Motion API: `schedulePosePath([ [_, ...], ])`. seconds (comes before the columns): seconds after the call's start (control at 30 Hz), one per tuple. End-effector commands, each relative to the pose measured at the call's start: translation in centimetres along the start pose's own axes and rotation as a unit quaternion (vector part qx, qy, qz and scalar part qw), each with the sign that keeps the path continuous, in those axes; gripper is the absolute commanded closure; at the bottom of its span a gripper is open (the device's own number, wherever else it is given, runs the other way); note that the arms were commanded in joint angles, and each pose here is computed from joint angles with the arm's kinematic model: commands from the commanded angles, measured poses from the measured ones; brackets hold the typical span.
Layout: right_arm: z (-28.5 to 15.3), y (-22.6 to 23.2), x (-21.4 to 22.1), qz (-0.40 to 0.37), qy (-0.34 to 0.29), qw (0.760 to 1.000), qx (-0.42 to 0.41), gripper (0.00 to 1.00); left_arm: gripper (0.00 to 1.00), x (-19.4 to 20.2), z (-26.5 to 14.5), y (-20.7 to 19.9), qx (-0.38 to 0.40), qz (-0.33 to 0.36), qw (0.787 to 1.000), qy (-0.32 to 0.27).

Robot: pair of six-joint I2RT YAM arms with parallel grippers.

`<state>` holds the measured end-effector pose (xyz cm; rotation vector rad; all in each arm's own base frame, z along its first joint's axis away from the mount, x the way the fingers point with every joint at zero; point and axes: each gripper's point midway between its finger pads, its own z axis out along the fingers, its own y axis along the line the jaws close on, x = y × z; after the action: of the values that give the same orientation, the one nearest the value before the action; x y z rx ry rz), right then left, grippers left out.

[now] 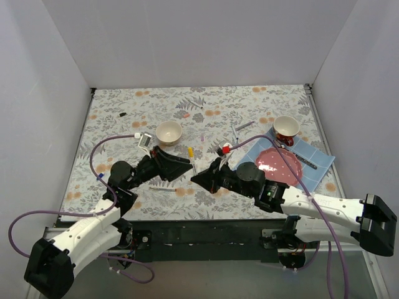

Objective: Insert the pens into the pen caps
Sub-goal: Align the barrel with the opening of the pen cap, then push the cap all the way onto the barrel until it clicks

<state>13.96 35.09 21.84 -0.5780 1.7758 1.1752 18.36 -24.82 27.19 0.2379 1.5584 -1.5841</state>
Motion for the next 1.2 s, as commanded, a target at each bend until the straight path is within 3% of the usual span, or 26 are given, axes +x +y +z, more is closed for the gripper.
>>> schedulePosePath([
  [0.0, -0.3, 1.3, -3.2, -0.023, -0.040, 0.999, -0.015, 0.99, 0.38, -0.7, -0.2, -2.2, 0.031, 0.026, 0.999, -0.002],
  [0.17, -1.3, 2.4, -3.1, -0.027, -0.036, 0.998, -0.045, 0.99, 0.22, -1.3, 0.5, -2.8, 0.026, 0.039, 0.999, 0.023],
  [0.33, -2.3, 3.5, -2.9, -0.019, -0.034, 0.996, -0.079, 0.99, 0.23, -0.5, 1.4, -3.1, 0.040, 0.051, 0.994, 0.086],
  [0.5, -2.9, 4.5, -2.6, -0.010, -0.030, 0.994, -0.106, 0.99, 0.32, -1.2, 1.6, -4.6, 0.081, 0.049, 0.993, 0.070],
  [0.8, -3.4, 4.6, -2.4, -0.006, -0.026, 0.994, -0.110, 0.99, 0.28, -2.1, 2.0, -5.6, 0.091, 0.047, 0.993, 0.064],
  [1.17, -3.8, 4.2, -1.8, -0.002, -0.024, 0.994, -0.108, 0.99, 0.37, -2.9, 2.6, -5.4, 0.078, 0.037, 0.995, 0.054],
])
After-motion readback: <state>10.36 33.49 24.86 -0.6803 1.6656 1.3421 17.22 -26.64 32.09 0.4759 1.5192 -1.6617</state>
